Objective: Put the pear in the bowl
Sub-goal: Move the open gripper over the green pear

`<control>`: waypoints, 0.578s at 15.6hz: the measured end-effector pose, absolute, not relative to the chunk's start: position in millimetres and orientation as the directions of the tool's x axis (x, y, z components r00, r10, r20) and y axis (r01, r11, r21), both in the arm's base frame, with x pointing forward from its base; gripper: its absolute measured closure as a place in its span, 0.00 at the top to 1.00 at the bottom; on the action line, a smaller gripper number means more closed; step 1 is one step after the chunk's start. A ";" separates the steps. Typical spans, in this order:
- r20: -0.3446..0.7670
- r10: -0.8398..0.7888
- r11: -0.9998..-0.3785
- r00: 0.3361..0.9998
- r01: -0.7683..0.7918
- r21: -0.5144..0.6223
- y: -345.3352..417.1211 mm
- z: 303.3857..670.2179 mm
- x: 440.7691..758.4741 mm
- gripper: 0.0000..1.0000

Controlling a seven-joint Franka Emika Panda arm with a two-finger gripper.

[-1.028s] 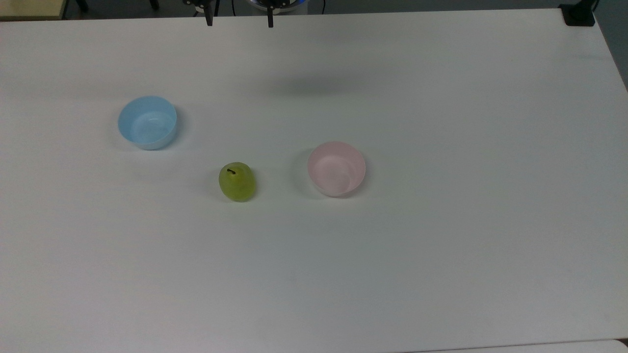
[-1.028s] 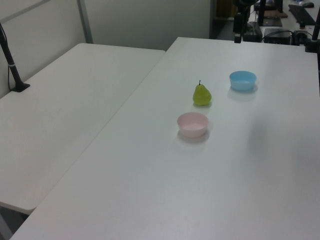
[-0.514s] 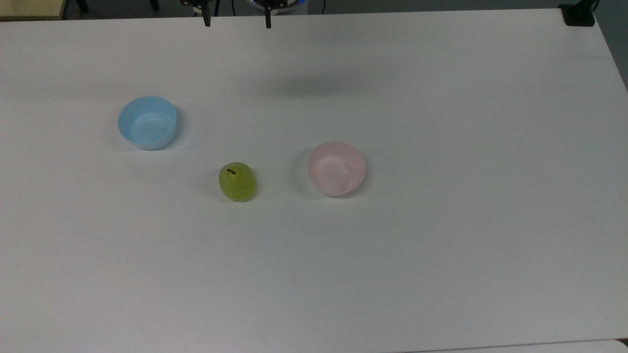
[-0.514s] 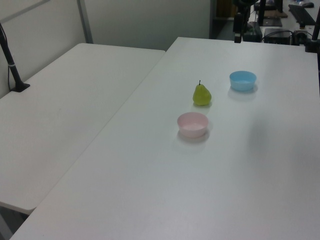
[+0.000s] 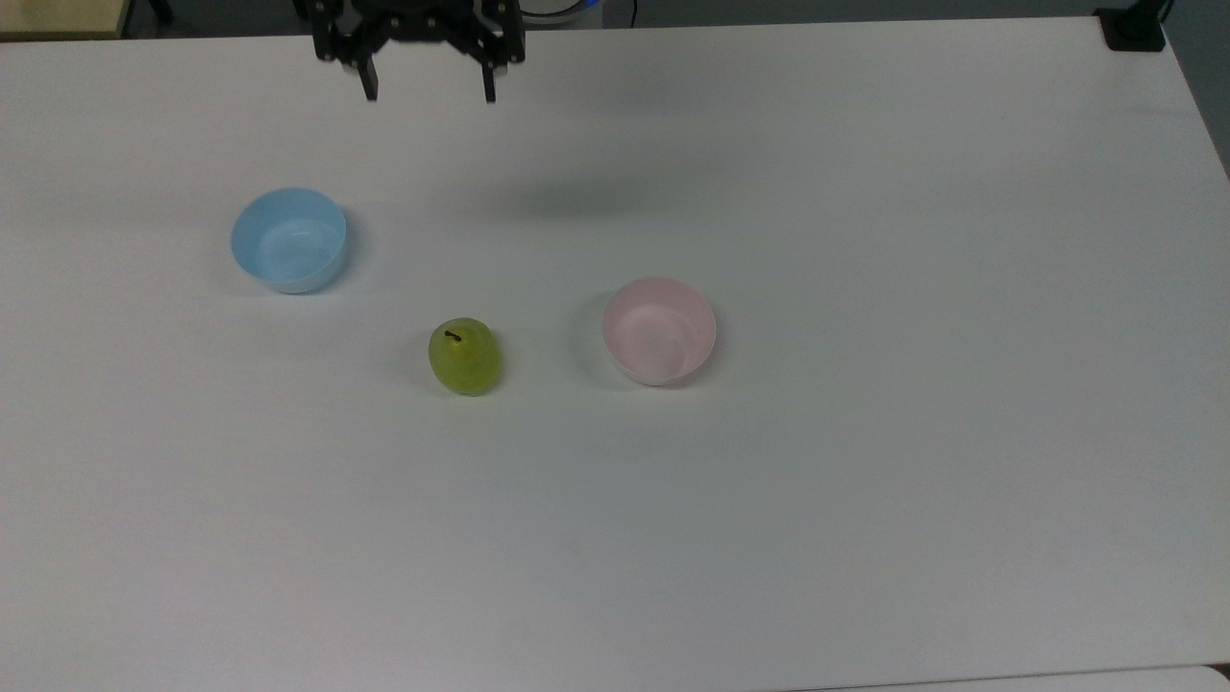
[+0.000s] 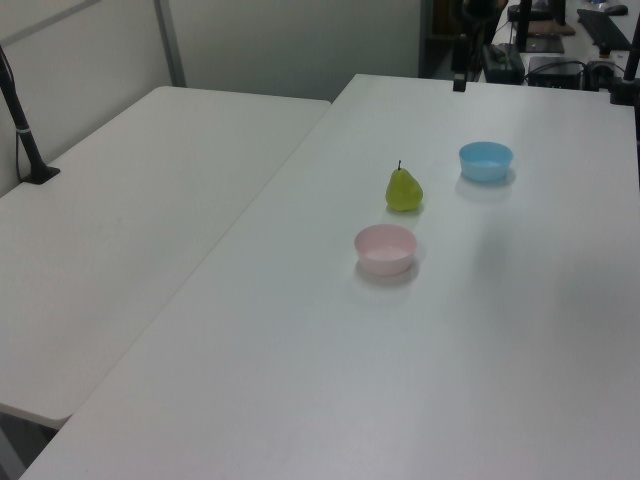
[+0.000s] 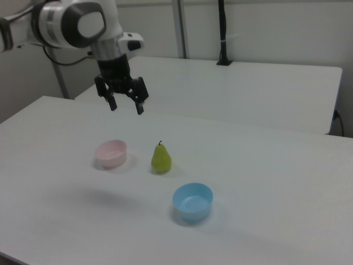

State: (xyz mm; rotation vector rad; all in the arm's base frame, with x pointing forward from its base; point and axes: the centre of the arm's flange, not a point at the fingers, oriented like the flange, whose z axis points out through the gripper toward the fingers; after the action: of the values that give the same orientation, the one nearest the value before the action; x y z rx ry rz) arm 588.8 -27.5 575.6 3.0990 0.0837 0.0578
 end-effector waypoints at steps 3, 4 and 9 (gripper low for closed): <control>0.060 0.059 -0.997 0.996 0.056 0.046 -27.6 542.8 614.2 1.00; 0.065 0.060 -0.997 0.996 0.057 0.047 -27.8 530.8 622.2 1.00; 0.064 0.076 -0.996 0.995 0.073 0.050 -28.0 469.8 652.6 1.00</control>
State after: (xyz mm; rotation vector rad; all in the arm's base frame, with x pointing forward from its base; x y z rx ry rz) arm 652.6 -28.0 469.8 3.0900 0.1160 0.1022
